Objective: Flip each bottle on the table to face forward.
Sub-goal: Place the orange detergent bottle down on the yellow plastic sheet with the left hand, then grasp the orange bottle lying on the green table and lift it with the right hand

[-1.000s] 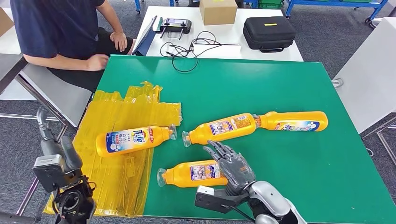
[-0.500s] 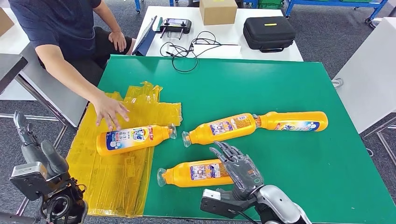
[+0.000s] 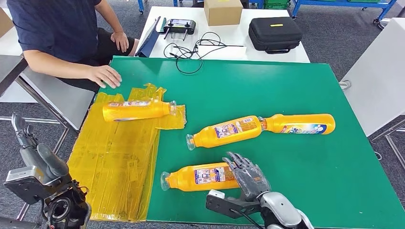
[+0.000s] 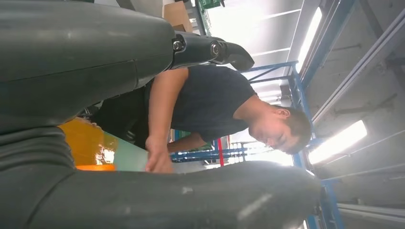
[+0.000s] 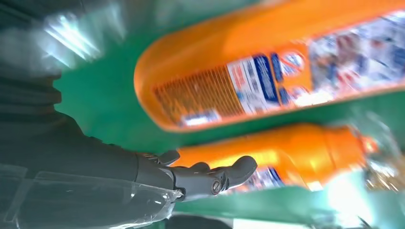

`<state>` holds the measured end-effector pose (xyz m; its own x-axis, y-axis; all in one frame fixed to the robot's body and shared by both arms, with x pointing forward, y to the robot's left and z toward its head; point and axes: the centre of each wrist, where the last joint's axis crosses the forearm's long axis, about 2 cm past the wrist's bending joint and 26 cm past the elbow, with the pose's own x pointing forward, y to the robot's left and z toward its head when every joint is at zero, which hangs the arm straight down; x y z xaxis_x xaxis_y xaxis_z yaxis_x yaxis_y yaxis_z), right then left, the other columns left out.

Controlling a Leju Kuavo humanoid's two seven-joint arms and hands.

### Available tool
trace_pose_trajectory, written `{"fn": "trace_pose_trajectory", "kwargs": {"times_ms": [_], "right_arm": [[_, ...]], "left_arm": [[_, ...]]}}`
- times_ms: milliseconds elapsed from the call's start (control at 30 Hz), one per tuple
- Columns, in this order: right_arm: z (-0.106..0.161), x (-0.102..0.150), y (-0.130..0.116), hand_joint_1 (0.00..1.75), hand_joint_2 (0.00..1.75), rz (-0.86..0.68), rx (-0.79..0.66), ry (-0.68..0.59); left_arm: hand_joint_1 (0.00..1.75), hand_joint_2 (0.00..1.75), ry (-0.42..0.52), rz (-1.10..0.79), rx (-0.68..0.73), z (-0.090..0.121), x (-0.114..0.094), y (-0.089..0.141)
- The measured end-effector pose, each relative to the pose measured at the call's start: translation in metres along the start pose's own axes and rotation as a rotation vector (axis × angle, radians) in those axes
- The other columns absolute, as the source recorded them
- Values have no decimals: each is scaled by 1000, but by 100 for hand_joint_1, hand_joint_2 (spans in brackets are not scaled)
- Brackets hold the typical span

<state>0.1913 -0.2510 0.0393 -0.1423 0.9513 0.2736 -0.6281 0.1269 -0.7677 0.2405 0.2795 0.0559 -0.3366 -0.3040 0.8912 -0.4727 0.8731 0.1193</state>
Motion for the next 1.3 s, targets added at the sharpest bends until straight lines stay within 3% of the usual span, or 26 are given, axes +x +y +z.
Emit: {"fn": "trace_pose_trajectory", "kwargs": {"times_ms": [267, 300, 400, 433, 767, 1300], "right_arm": [[-16, -28, 24, 0, 175, 3, 79, 64], [-19, -32, 24, 14, 175, 4, 85, 67], [-26, -40, 23, 145, 175, 1, 100, 75], [-29, -43, 23, 174, 175, 0, 105, 76], [-56, -47, 18, 175, 175, -16, 130, 72], [-62, -49, 14, 175, 175, -37, 139, 57]], "left_arm": [[0, 0, 4, 43, 18, -5, 3, -7], [0, 0, 6, 47, 20, -5, 3, -7], [0, 0, 11, 64, 27, -6, 3, -9], [0, 0, 12, 69, 29, -7, 4, -9], [0, 0, 7, 91, 46, -11, 7, -12], [0, 0, -10, 102, 54, -16, 10, -10]]}}
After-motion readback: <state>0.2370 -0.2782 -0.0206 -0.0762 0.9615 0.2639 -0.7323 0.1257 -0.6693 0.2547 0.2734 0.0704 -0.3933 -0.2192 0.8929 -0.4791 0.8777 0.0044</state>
